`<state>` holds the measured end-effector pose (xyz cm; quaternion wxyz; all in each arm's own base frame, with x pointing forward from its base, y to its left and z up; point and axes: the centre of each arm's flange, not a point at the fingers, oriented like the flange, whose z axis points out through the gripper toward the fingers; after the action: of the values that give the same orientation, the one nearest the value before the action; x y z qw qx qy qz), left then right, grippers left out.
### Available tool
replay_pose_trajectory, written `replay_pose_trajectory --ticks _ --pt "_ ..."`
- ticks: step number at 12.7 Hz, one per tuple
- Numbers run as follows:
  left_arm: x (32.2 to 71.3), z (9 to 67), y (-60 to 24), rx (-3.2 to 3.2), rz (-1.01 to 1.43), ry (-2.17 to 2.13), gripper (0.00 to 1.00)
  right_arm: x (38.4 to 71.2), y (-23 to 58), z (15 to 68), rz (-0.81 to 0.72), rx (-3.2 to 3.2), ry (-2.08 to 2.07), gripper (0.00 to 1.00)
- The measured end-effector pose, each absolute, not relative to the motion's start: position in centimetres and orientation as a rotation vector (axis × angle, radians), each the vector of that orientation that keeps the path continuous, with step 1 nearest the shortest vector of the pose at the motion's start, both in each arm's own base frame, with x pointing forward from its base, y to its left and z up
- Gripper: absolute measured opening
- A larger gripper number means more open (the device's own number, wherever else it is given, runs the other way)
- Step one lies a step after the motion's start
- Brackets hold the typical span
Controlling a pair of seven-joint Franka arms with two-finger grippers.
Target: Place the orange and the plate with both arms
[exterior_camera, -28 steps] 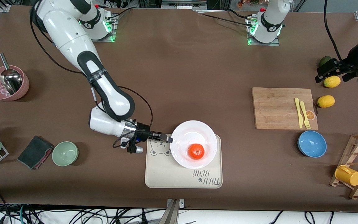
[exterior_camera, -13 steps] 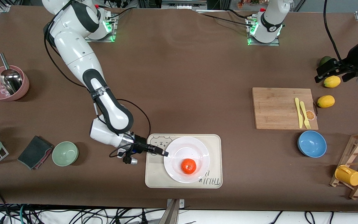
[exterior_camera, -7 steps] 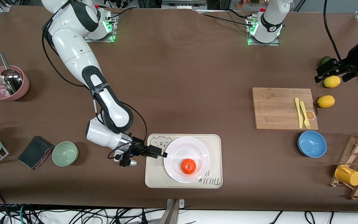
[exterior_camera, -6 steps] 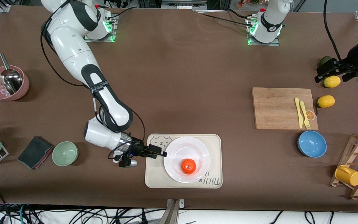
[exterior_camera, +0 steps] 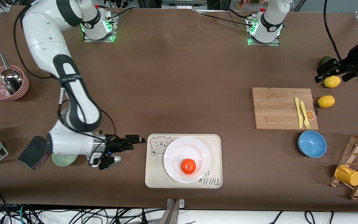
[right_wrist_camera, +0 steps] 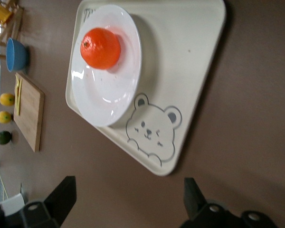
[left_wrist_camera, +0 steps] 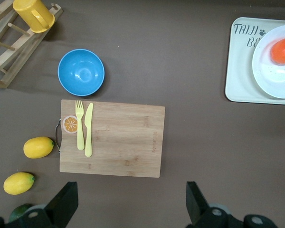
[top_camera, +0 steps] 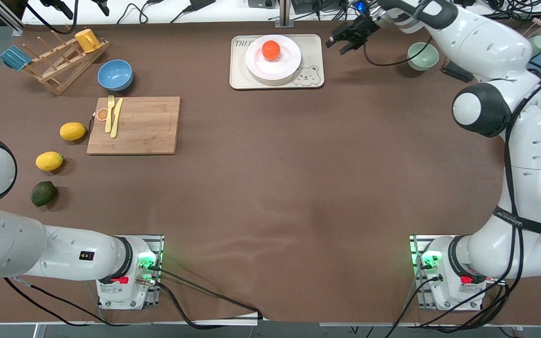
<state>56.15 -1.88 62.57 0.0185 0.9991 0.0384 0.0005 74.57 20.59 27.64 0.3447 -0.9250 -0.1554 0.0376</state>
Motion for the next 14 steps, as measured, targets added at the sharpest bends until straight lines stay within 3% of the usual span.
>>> replay_pose_trajectory --ticks 8,12,14 --pt "56.2 62.6 -1.8 3.102 0.002 0.121 1.0 69.6 7.8 40.7 0.543 -2.755 -0.556 1.0" --pt "56.2 62.6 -1.8 3.102 0.001 0.121 1.0 67.6 8.0 44.2 0.601 -2.891 -0.565 1.0" --pt "56.2 62.6 -1.8 3.102 0.001 0.121 1.0 65.5 8.3 45.7 0.508 -2.968 -0.491 1.0"
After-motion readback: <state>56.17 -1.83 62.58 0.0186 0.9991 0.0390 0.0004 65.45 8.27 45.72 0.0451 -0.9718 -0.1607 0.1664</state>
